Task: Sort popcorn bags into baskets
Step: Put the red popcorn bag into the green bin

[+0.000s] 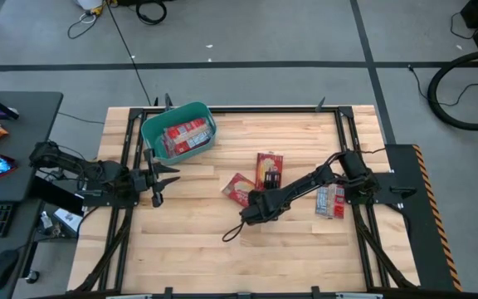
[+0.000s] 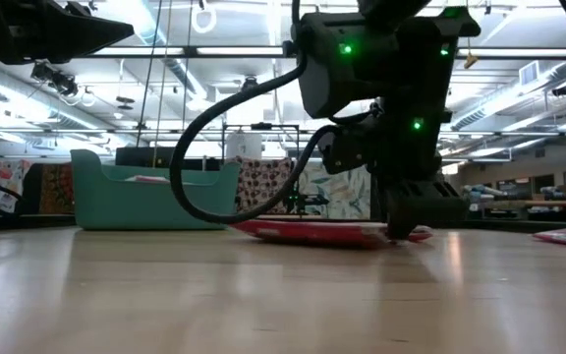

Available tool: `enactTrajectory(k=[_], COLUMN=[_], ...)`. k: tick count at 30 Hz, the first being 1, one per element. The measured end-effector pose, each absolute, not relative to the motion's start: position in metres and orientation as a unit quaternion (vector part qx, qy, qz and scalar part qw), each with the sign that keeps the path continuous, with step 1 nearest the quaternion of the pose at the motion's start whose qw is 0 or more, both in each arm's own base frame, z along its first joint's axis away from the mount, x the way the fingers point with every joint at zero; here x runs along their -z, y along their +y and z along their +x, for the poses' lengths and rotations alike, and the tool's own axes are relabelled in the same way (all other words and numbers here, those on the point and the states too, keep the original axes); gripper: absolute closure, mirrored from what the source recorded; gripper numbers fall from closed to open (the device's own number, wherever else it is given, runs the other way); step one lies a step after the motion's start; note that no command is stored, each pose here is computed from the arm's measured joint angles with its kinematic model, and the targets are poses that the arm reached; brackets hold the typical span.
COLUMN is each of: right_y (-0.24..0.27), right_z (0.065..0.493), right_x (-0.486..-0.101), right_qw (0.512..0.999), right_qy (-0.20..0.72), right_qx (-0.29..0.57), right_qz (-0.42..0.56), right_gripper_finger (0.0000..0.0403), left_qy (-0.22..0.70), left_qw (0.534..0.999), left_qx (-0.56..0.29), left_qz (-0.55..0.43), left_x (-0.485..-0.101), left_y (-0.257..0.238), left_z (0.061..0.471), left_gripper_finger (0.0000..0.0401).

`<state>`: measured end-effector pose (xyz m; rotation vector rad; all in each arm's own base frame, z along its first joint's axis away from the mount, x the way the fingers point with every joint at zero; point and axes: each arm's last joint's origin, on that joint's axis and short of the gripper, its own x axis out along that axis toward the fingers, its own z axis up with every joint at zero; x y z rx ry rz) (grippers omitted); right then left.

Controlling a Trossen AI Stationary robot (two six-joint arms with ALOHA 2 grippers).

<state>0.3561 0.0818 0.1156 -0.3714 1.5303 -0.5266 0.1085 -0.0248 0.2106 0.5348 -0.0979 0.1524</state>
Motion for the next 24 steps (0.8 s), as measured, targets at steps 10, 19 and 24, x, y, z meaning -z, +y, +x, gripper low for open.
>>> enactTrajectory(k=[10,19,24], right_y=[0.080,0.088,0.090], right_z=[0.357,0.369,0.378], right_x=[-0.112,-0.139,-0.164], right_qw=[0.677,0.669,0.672], right_qy=[0.681,0.687,0.680], right_qx=[0.230,0.227,0.231], right_qz=[-0.157,-0.170,-0.181], right_gripper_finger=[0.0355,0.0393,0.0395], left_qy=[-0.048,-0.047,-0.046], left_qw=[0.960,0.960,0.961], left_qx=[-0.075,-0.075,-0.074], left_qz=[0.264,0.265,0.262], left_x=[-0.211,-0.210,-0.210], left_y=[-0.025,-0.025,-0.025], left_z=[0.108,0.108,0.109], left_gripper_finger=[0.0303,0.0303,0.0303])
